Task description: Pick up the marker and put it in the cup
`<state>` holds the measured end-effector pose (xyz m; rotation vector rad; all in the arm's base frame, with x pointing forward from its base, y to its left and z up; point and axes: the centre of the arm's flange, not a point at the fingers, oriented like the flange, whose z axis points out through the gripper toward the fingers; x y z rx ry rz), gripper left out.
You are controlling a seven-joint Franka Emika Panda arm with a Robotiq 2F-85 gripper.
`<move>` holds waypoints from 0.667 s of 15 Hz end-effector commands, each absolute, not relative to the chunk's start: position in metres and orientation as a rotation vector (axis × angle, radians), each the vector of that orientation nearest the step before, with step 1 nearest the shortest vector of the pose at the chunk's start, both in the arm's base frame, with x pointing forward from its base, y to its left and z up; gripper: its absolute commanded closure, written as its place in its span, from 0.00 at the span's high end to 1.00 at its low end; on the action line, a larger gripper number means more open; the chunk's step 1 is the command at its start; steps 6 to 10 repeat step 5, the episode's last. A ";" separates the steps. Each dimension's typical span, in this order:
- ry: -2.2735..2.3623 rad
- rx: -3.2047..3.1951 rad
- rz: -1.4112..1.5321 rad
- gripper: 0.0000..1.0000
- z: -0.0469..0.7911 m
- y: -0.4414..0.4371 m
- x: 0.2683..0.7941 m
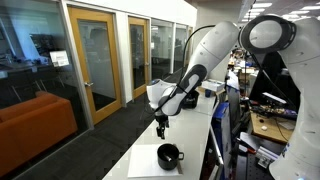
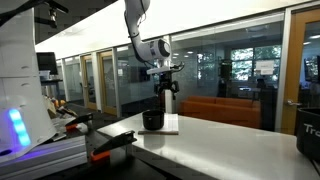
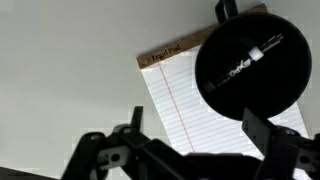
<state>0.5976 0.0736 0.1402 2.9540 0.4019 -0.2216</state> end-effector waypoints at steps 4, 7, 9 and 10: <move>0.391 2.962 -0.217 1.00 0.140 0.073 0.598; 0.391 2.962 -0.216 1.00 0.140 0.073 0.598; 0.391 2.962 -0.216 1.00 0.140 0.073 0.598; 0.391 2.962 -0.216 1.00 0.140 0.073 0.598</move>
